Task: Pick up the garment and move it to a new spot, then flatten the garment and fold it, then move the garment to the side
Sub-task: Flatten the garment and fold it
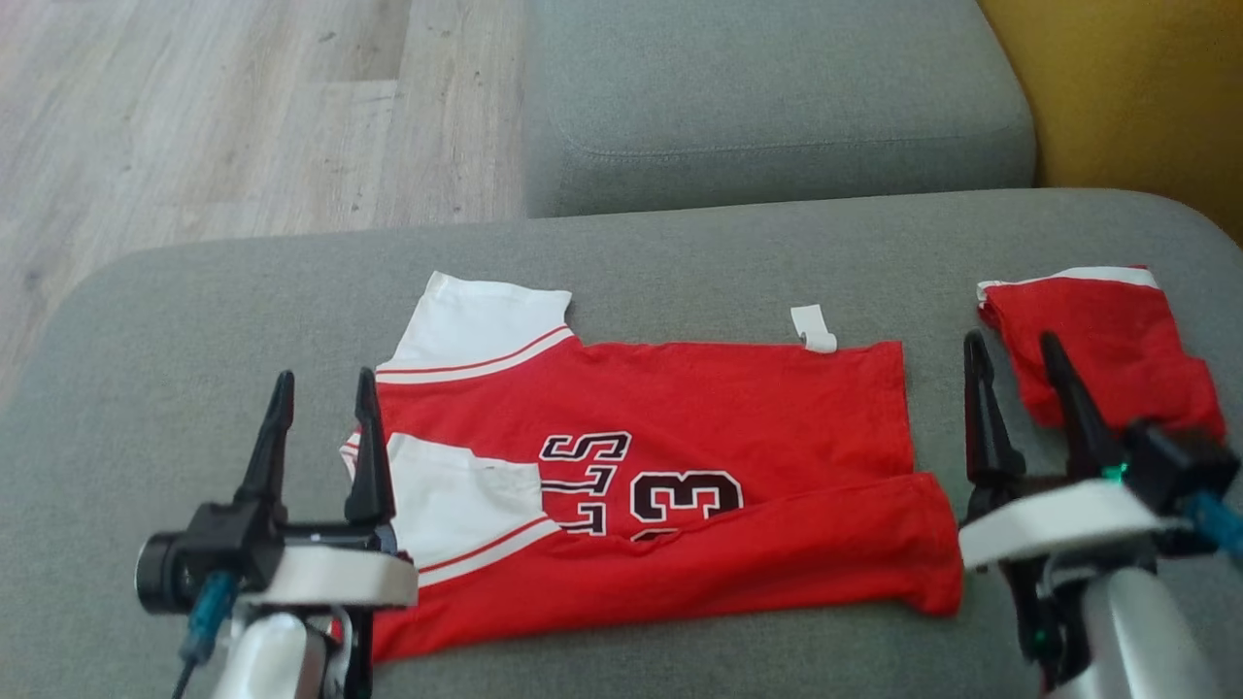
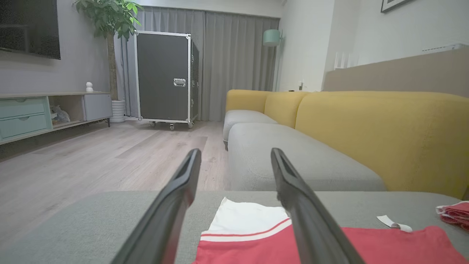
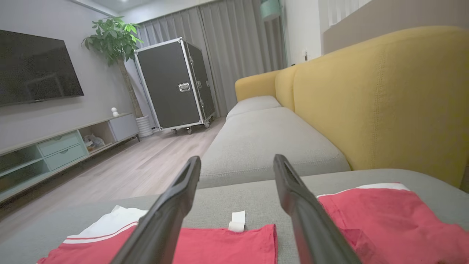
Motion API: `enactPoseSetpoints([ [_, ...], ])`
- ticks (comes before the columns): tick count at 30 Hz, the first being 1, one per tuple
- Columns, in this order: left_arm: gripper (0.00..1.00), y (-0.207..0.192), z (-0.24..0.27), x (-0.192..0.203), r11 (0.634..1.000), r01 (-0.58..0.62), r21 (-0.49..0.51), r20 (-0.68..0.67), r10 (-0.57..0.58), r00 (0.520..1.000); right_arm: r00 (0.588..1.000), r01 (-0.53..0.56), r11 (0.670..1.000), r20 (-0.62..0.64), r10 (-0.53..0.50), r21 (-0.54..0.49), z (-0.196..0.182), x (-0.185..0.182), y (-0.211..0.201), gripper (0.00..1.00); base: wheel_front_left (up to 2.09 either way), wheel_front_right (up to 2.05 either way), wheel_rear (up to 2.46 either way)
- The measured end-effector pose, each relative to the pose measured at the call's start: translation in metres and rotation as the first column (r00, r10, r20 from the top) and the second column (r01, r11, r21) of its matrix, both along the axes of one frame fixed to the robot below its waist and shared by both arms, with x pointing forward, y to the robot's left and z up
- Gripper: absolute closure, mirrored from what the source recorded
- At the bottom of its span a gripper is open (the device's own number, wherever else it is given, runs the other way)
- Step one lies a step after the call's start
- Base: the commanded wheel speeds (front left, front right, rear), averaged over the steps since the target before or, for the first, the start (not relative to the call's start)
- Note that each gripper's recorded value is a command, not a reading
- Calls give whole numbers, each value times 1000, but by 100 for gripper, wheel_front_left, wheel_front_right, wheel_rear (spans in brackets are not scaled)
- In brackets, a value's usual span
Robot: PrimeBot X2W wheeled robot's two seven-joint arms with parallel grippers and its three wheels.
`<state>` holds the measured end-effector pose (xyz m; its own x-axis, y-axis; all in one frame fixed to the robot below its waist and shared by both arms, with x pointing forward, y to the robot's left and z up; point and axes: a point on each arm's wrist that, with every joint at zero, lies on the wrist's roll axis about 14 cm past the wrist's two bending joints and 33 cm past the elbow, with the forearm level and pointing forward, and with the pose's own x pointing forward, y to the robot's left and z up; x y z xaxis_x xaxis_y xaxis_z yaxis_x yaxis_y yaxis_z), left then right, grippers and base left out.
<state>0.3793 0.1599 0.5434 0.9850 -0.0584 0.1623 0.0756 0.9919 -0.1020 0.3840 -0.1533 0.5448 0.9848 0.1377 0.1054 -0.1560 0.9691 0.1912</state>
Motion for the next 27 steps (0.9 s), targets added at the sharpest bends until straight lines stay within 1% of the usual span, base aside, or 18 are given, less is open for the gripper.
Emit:
enactPoseSetpoints([
  [2, 0, -2, -2, -4, 1000, 3, -5, -1, -3, 1000, 1000, 8, 1000, 21, -8, -10, -6, -4, 0, 0, 0, 0, 0],
  [5, 0, -5, -13, -6, 1000, 16, 7, -27, -16, 1000, 1000, -12, 1000, -7, 12, -7, -25, -11, 8, 0, 0, 0, 0],
  [8, 0, -8, -19, 1, 998, 42, 37, -44, -41, 998, 999, -39, 999, -31, 39, -7, -36, -14, 19, 0, 0, 0, 0],
  [10, 0, -7, -27, 9, 995, 58, 76, -72, -53, 996, 998, -46, 999, -43, 46, -8, -40, -13, 21, 0, 0, 0, 0],
  [12, 0, -6, -39, 22, 986, 100, 130, -131, -83, 988, 999, -37, 999, -38, 37, 0, -40, -10, 18, 0, 0, 0, 0],
  [15, 0, -9, -49, 50, 950, 200, 239, -227, -146, 963, 999, -22, 1000, -32, 22, 1, -38, 3, 13, 0, 0, 0, 0],
  [17, 0, -11, -55, 74, 919, 258, 298, -304, -165, 938, 1000, -16, 1000, -18, 16, -1, -34, 14, 11, 0, 0, 0, 0],
  [19, 0, -9, -68, 96, 888, 306, 343, -412, -151, 899, 1000, -11, 1000, -3, 10, -5, -30, 26, 8, 0, 0, 0, 0],
  [21, 0, -4, -79, 114, 877, 325, 354, -492, -121, 862, 1000, -15, 1000, -4, 15, -11, -31, 35, 9, 0, 0, 0, 0],
  [23, 0, -1, -95, 126, 849, 373, 374, -574, -104, 812, 1000, -28, 999, -10, 27, -27, -34, 42, 12, 0, 0, 0, 0],
  [27, 0, -2, -122, 142, 824, 439, 359, -677, -94, 730, 999, -31, 998, -15, 31, -45, -38, 55, 11, 0, 0, 0, 0],
])
